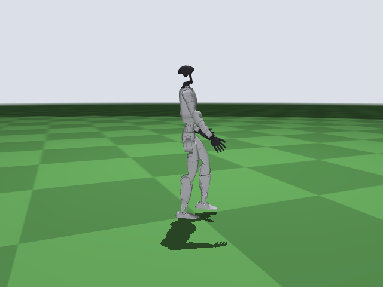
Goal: Walk run
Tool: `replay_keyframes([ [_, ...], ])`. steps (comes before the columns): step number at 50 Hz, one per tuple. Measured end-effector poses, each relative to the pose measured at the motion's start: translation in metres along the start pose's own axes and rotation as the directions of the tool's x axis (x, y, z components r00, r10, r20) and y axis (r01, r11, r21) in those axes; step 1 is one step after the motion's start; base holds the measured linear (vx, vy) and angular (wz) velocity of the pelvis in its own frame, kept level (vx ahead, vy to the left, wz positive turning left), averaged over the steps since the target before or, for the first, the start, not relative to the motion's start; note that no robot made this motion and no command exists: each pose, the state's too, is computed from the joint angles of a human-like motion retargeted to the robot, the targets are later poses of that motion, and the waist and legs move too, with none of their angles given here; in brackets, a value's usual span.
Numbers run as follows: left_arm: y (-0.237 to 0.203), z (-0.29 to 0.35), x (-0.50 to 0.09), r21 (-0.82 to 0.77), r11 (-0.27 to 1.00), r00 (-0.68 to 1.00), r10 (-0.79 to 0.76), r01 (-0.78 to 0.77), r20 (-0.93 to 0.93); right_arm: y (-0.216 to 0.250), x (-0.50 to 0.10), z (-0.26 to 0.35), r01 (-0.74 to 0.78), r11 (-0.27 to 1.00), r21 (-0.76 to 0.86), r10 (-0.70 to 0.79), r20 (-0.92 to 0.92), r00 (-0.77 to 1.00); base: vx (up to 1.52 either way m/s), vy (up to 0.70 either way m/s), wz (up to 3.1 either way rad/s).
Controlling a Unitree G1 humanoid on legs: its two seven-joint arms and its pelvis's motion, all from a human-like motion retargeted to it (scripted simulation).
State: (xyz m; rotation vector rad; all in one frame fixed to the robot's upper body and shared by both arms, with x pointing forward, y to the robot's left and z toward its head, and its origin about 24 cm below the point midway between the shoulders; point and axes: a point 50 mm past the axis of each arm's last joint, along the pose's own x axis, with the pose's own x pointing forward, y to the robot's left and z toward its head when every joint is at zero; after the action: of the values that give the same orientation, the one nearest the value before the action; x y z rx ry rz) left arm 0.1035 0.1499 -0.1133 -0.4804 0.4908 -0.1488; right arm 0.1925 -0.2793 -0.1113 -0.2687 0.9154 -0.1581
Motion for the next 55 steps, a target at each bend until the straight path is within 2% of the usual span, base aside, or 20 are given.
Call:
replay_keyframes([
  [5, -0.001, 0.007, 0.006, 0.018, 1.000, 1.000, 0.002, -0.003, 0.026, -0.037, 0.001, 0.050, 0.111, 0.983, -0.146, -0.089, 0.151, 0.985, 1.16, -0.33, -0.25],
  [9, -0.002, 0.002, 0.008, -0.014, 1.000, 1.000, 0.028, -0.028, 0.004, -0.033, 0.001, 0.033, 0.116, 0.977, -0.177, -0.103, 0.082, 0.991, 1.17, -0.18, 0.06],
  [13, 0.000, -0.007, 0.002, -0.041, 0.998, 0.998, 0.052, -0.053, -0.023, 0.002, -0.006, -0.029, -0.029, 0.986, -0.165, 0.012, -0.102, 0.995, 1.39, -0.07, -0.14],
  [17, 0.004, 0.003, 0.009, -0.040, 0.999, 1.000, 0.028, -0.028, 0.006, 0.041, -0.034, -0.108, -0.223, 0.961, -0.162, 0.153, -0.359, 0.920, 1.33, -0.16, 1.18],
  [21, 0.001, 0.028, 0.029, 0.021, 0.999, 0.997, -0.028, 0.027, 0.071, 0.075, -0.090, -0.188, -0.335, 0.941, -0.044, 0.238, -0.618, 0.749, 1.09, 0.01, 0.73],
  [24, -0.003, 0.050, 0.041, 0.084, 0.992, 0.987, -0.104, 0.094, 0.125, 0.102, -0.140, -0.232, -0.386, 0.917, 0.100, 0.331, -0.731, 0.596, 0.93, -0.15, 2.13],
  [30, -0.007, 0.086, 0.055, 0.223, 0.950, 0.953, -0.256, 0.217, 0.162, 0.155, -0.230, -0.278, -0.397, 0.824, 0.405, 0.541, -0.772, 0.334, 0.95, -0.45, 2.58],
  [33, -0.002, 0.089, 0.055, 0.232, 0.949, 0.955, -0.252, 0.212, 0.159, 0.169, -0.256, -0.285, -0.427, 0.783, 0.453, 0.581, -0.777, 0.240, 0.96, -0.52, 1.22],
  [37, 0.003, 0.064, 0.042, 0.154, 0.977, 0.977, -0.166, 0.145, 0.134, 0.164, -0.265, -0.290, -0.480, 0.765, 0.430, 0.566, -0.805, 0.180, 1.06, -0.34, 0.49],
  [40, 0.007, 0.036, 0.025, 0.074, 0.994, 0.992, -0.084, 0.077, 0.090, 0.143, -0.245, -0.289, -0.480, 0.810, 0.338, 0.491, -0.837, 0.240, 1.24, -0.52, 1.30],
  [43, 0.005, 0.009, 0.008, 0.031, 0.998, 0.999, -0.047, 0.047, 0.016, 0.123, -0.211, -0.279, -0.413, 0.880, 0.234, 0.399, -0.836, 0.376, 0.99, -0.52, 1.13],
  [48, -0.005, -0.008, 0.003, -0.009, 1.000, 1.000, -0.027, 0.027, -0.015, 0.073, -0.122, -0.221, -0.268, 0.957, 0.107, 0.257, -0.743, 0.618, 0.88, -0.47, 0.72],
  [50, -0.009, -0.010, 0.002, -0.019, 0.999, 0.999, -0.049, 0.049, -0.020, 0.051, -0.086, -0.185, -0.200, 0.978, 0.057, 0.187, -0.657, 0.730, 0.97, -0.39, 0.44],
  [55, -0.010, 0.000, 0.004, 0.041, 0.996, 0.997, -0.078, 0.078, 0.001, -0.002, -0.020, -0.075, -0.072, 0.993, -0.089, 0.043, -0.292, 0.956, 0.82, -0.38, -0.06],
])
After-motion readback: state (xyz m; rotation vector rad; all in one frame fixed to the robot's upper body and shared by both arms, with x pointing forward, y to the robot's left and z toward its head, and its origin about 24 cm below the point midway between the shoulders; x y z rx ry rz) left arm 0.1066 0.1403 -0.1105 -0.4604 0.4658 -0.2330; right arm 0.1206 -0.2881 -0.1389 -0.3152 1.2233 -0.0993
